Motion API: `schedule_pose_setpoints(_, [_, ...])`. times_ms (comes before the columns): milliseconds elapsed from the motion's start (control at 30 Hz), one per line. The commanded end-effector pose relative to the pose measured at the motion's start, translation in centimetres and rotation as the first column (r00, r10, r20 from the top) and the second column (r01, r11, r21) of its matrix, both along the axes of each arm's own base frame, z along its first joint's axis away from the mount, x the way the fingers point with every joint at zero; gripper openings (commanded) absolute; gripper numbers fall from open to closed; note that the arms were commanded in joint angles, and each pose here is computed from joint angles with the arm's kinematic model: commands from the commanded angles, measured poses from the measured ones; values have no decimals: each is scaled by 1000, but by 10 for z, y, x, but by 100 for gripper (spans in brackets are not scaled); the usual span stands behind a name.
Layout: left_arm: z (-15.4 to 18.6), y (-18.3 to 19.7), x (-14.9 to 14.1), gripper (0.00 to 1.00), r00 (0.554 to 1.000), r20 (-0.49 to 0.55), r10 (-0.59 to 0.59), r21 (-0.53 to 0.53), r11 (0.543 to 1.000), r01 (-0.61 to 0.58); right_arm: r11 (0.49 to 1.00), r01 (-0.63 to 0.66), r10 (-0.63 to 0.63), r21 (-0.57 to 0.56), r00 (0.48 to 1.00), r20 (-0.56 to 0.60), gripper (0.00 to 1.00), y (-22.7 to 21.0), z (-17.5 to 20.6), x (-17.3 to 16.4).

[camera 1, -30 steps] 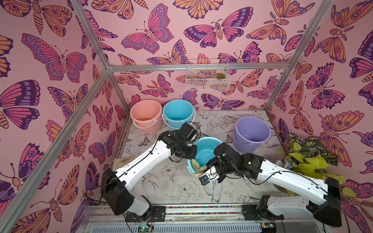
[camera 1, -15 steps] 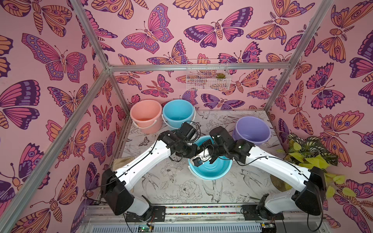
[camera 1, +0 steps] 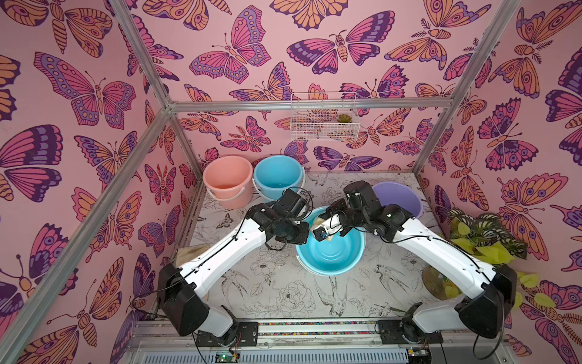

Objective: Wipe the inside of the bucket with a cloth
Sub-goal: Wipe the dirt from the inside of the bucket.

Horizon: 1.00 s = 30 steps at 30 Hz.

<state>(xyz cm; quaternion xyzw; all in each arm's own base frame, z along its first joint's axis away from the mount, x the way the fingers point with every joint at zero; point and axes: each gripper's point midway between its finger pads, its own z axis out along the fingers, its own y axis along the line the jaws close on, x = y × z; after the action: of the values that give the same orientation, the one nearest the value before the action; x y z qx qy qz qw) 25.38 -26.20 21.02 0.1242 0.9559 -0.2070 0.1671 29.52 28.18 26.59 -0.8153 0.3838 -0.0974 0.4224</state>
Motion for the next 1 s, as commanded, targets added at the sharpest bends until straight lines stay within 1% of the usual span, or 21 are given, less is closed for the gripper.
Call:
schedule_pose_setpoints(0, [7, -6, -4, 0, 999, -6, -33, -21, 999, 33, 993, 91, -87, -74, 995, 55, 0, -35, 7, -1])
schedule_pose_setpoints(67, [8, -6, -3, 0, 999, -4, -32, -21, 999, 32, 992, 96, -93, -82, 995, 38, 0, -43, 6, -11])
schedule_pose_setpoints(333, [10, -7, 0, 0, 1000, 2, -25, -23, 999, 25, 979, 105, -117, -173, 991, -59, 0, -77, -13, -59])
schedule_pose_setpoints(500, [11, -8, 2, 0, 1000, 2, -17, -24, 1000, 17, 987, 61, -91, -152, 976, -199, 0, -81, -23, -95])
schedule_pose_setpoints(633, [11, -8, 3, 0, 1000, 1, -4, -23, 1000, 4, 997, 31, -53, -71, 941, -335, 0, -67, -26, -124])
schedule_pose_setpoints(767, [8, -9, 4, 0, 1000, -11, 6, -18, 1000, -6, 998, 28, 6, 63, 874, -486, 0, -39, -27, -146])
schedule_pose_setpoints(867, [6, -9, 5, 0, 1000, -16, 15, -16, 1000, -16, 985, 85, 14, 152, 829, -559, 0, -14, -28, -146])
schedule_pose_setpoints(967, [5, -10, 7, 0, 1000, -19, 23, -12, 1000, -23, 956, 165, 19, 242, 789, -614, 0, 14, -24, -139])
